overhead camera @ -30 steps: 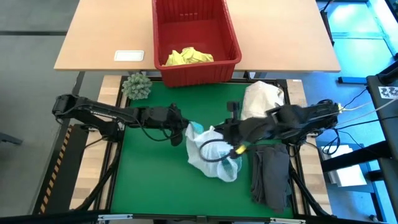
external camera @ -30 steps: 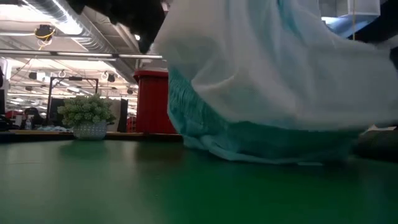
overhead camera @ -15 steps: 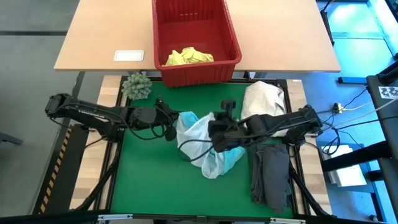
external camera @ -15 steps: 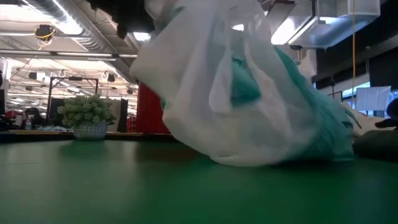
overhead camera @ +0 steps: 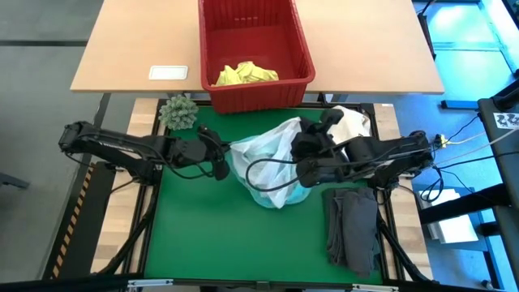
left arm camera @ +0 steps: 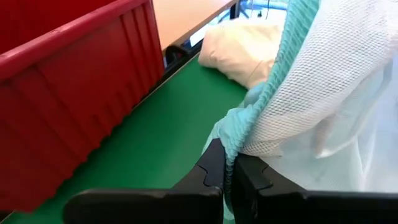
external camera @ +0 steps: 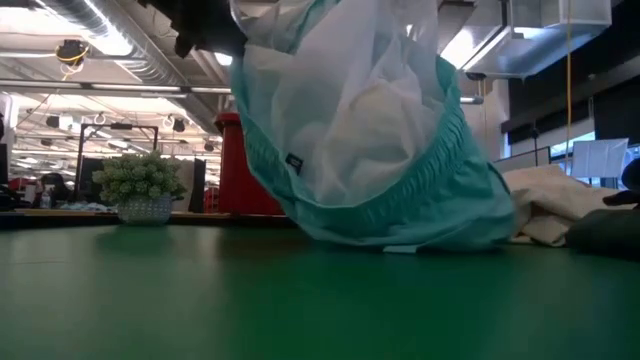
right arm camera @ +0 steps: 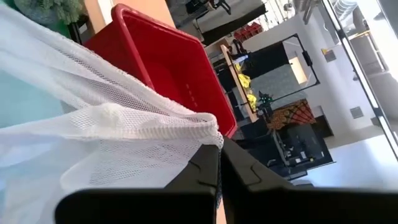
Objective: Fold Laundry from Bin
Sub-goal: Fold the blue short
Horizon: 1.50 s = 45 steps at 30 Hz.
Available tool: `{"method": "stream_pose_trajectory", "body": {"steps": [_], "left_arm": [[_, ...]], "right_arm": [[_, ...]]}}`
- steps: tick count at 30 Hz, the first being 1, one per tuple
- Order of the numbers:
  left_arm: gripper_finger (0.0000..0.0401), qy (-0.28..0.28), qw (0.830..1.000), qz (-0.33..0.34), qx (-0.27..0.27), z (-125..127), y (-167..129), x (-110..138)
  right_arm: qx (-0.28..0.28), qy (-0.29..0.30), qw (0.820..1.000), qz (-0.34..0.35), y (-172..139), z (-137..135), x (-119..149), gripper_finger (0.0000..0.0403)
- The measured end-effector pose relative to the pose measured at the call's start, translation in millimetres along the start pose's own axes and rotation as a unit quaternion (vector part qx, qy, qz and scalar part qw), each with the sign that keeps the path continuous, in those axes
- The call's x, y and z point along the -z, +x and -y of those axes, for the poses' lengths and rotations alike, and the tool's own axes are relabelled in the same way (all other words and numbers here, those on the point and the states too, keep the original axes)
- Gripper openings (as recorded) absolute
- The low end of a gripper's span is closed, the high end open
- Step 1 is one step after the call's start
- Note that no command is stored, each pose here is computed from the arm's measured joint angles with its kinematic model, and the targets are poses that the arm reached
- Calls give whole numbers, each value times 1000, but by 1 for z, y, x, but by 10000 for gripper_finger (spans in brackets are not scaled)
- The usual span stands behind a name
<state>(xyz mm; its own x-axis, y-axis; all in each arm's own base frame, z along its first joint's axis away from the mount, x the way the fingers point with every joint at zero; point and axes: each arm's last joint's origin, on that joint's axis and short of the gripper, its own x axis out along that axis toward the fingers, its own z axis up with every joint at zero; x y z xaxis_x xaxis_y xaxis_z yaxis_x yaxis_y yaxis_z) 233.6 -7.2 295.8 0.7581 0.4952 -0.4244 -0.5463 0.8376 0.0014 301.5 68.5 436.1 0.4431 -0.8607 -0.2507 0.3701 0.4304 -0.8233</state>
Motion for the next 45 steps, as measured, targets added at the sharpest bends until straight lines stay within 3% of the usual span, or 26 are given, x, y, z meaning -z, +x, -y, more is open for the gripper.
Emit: {"method": "stream_pose_trajectory", "body": {"steps": [4, 11, 17, 24, 28, 34, 41, 45], "left_arm": [[0, -1, 1000, -22, -21, -4, -5, -7], [0, -19, 997, -70, -40, -16, -3, -4], [0, -29, 990, -118, -74, -24, 11, 5], [0, -34, 981, -167, -95, -34, 32, 13], [0, -40, 975, -193, -103, -40, 45, 17], [0, -47, 976, -186, -105, -47, 53, 14], [0, -52, 981, -168, -84, -45, 53, 10], [0, -55, 983, -155, -79, -44, 54, 7]], "right_arm": [[-2, -10, 1000, -7, 5, -8, 2, 0], [-23, -9, 997, -68, 41, -38, 20, 0], [-93, 17, 992, -88, 67, -66, 27, 0], [-181, 45, 982, -42, 73, -89, 21, 0], [-242, 86, 966, 19, 72, -91, 13, 0], [-365, 120, 919, 88, 83, -124, 17, 0], [-389, 172, 904, 42, 122, -168, 66, 0], [-430, 190, 883, 20, 136, -179, 89, 2]]}}
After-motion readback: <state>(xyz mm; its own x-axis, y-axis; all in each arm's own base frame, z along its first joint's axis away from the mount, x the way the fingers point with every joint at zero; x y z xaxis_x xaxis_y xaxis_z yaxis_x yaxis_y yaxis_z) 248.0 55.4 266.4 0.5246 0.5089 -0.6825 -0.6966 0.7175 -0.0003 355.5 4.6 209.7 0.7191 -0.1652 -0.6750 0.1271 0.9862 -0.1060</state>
